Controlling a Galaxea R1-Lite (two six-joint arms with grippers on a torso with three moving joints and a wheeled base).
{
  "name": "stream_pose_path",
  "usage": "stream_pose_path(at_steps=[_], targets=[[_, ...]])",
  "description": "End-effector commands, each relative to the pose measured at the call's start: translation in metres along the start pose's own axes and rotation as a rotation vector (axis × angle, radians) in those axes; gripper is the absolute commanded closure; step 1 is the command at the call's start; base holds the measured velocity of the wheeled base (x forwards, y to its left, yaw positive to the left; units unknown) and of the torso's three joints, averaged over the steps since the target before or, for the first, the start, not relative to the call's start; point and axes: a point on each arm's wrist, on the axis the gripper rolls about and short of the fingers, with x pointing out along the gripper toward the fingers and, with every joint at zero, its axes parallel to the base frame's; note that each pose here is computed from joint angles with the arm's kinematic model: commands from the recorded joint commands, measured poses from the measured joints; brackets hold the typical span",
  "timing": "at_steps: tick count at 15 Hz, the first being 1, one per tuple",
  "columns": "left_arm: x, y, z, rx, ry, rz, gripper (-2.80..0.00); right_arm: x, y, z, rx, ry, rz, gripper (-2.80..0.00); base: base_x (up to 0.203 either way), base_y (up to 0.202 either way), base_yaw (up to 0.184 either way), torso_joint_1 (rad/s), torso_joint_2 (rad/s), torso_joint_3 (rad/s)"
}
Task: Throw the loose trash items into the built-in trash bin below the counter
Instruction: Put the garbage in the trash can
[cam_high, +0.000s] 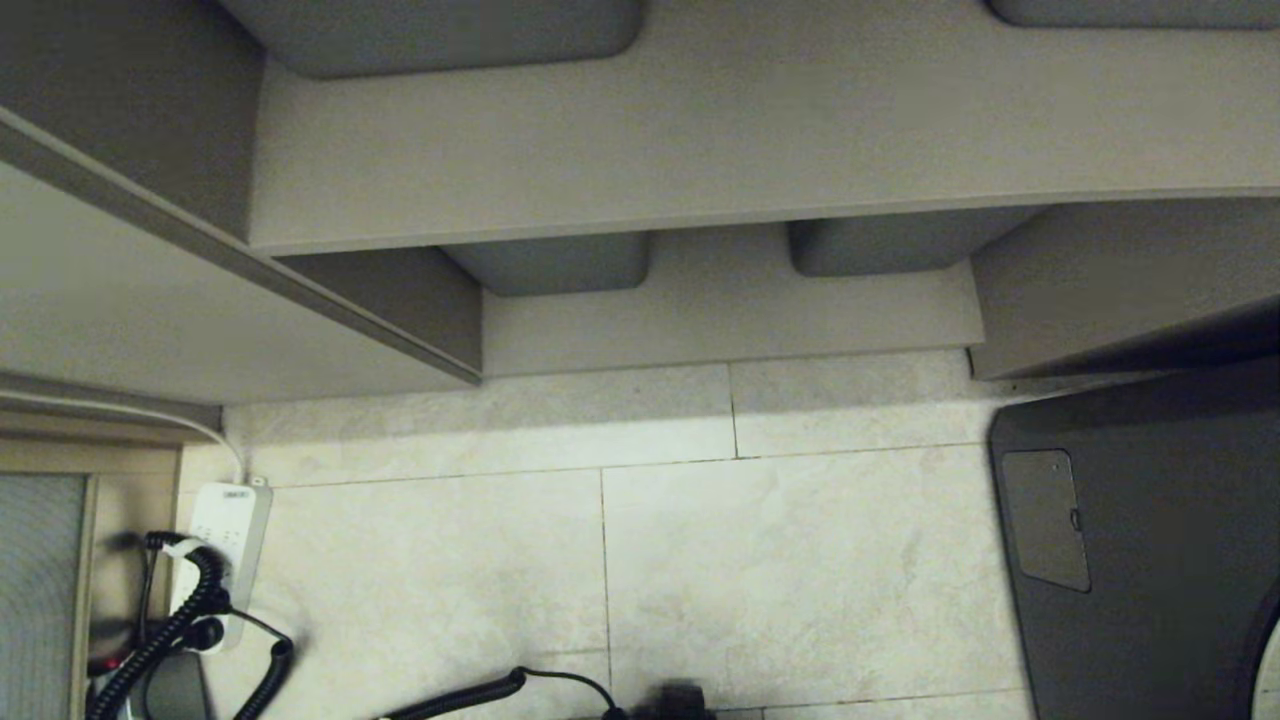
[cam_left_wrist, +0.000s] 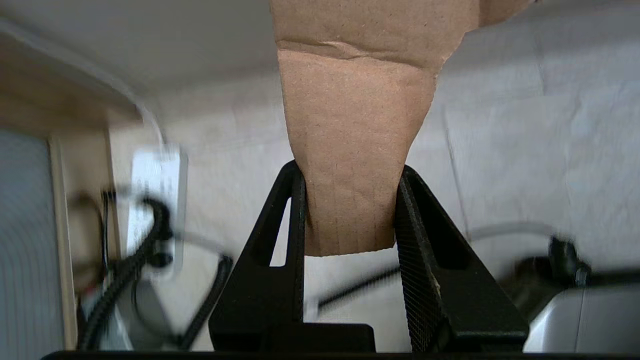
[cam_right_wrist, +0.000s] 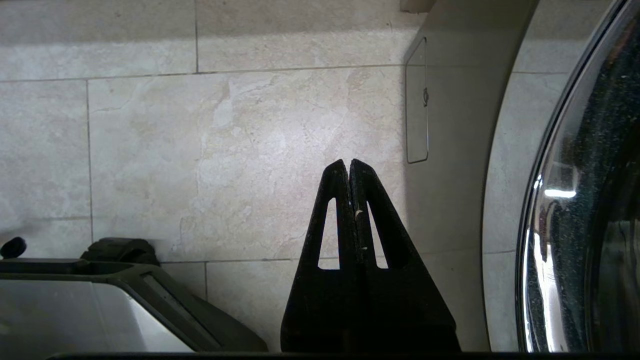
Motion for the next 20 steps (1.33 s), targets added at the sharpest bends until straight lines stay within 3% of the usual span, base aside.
stream_pose_path(at_steps=[1,6,14,20], targets=[[0.0002,-0.0005,-0.0058,0.0,0.056,0.001,0.0,-0.0001,0.0,0.0,0.0,-0.001,0.0,0.0,0.0,0.0,0.0,0.0,0.0,0.0],[-0.0002,-0.0005,-0.0107,-0.003,0.106,0.023,0.0,-0.0001,0.0,0.0,0.0,-0.001,0.0,0.0,0.0,0.0,0.0,0.0,0.0,0.0],[-0.0003,-0.0006,-0.0115,-0.007,0.114,0.022,0.0,-0.0001,0.0,0.0,0.0,-0.001,0.0,0.0,0.0,0.0,0.0,0.0,0.0,0.005],[-0.0003,-0.0006,-0.0115,-0.007,0.114,0.021,0.0,-0.0001,0.0,0.0,0.0,-0.001,0.0,0.0,0.0,0.0,0.0,0.003,0.0,0.184]])
